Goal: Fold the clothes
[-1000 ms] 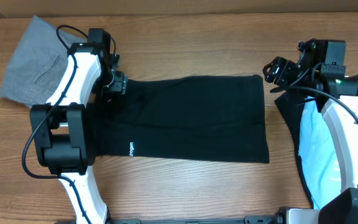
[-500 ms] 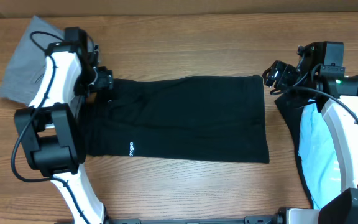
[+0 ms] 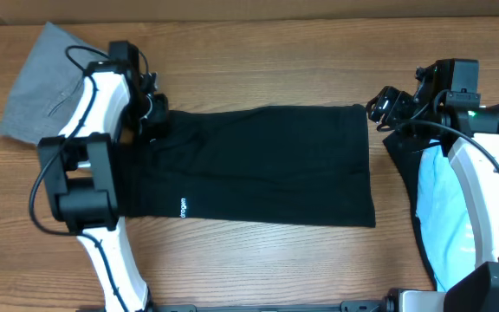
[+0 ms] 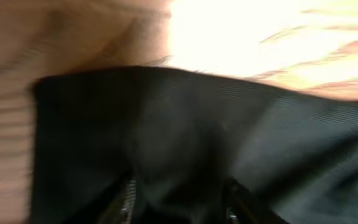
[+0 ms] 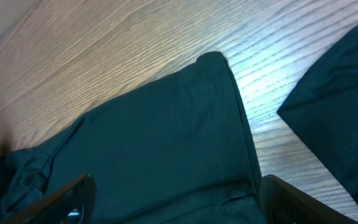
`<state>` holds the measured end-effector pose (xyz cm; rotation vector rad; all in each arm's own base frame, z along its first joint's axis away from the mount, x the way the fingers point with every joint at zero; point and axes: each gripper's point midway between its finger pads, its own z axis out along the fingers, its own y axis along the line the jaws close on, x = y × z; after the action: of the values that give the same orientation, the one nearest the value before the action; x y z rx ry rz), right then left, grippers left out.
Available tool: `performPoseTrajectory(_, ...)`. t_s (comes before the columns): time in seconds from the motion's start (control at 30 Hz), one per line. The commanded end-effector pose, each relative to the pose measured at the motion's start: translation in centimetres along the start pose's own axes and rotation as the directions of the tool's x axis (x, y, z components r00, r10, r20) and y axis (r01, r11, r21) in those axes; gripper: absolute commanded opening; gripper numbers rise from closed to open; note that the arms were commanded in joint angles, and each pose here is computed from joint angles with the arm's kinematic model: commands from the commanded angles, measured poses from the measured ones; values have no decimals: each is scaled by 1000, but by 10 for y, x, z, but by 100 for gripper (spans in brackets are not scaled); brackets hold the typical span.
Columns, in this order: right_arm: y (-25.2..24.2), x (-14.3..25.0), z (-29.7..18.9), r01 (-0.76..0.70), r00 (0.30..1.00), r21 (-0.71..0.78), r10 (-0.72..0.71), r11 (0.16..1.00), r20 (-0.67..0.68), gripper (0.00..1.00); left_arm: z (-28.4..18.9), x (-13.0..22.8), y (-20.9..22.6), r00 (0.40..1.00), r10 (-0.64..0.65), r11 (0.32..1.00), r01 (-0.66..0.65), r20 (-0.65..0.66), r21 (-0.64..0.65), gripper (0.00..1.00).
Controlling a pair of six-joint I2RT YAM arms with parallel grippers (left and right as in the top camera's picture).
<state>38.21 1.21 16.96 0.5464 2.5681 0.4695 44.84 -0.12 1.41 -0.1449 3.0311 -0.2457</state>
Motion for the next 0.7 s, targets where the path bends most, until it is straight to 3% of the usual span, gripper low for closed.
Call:
performPoseTrajectory(0.0,3,-7,-6,-7,1000,-8,8,1000,20,87,18,0,-3,999,24,999,-23,-28,45,40)
performPoseTrajectory(0.13,3,-6,-6,-8,1000,-7,8,1000,18,88,16,-2,-13,999,45,994,-43,-15,100,22)
performPoseTrajectory(0.27,3,-5,-6,-9,1000,-6,9,1000,16,87,12,-6,-13,999,47,994,-47,4,100,18)
performPoseTrajectory(0.33,3,-5,-6,-9,1000,-5,9,1000,14,87,8,-8,-13,999,46,994,-48,16,99,18)
performPoseTrajectory(0.37,3,-5,-6,-9,1000,-5,9,1000,15,88,5,-9,-13,999,46,994,-48,22,99,23)
performPoseTrajectory(0.4,3,-5,-6,-9,1000,-5,9,1000,15,88,1,-11,-13,998,48,994,-51,32,98,38)
performPoseTrajectory(0.5,3,-5,-6,-9,1000,-5,9,1000,15,88,-7,-16,-15,997,52,994,-57,57,97,50)
performPoseTrajectory(0.57,3,-5,-6,-9,1000,-5,9,1000,15,88,-9,-17,-15,997,53,994,-58,60,95,49)
performPoseTrajectory(0.67,3,-5,-6,-9,1000,-5,9,1000,15,87,-5,-15,-16,997,54,994,-59,49,96,32)
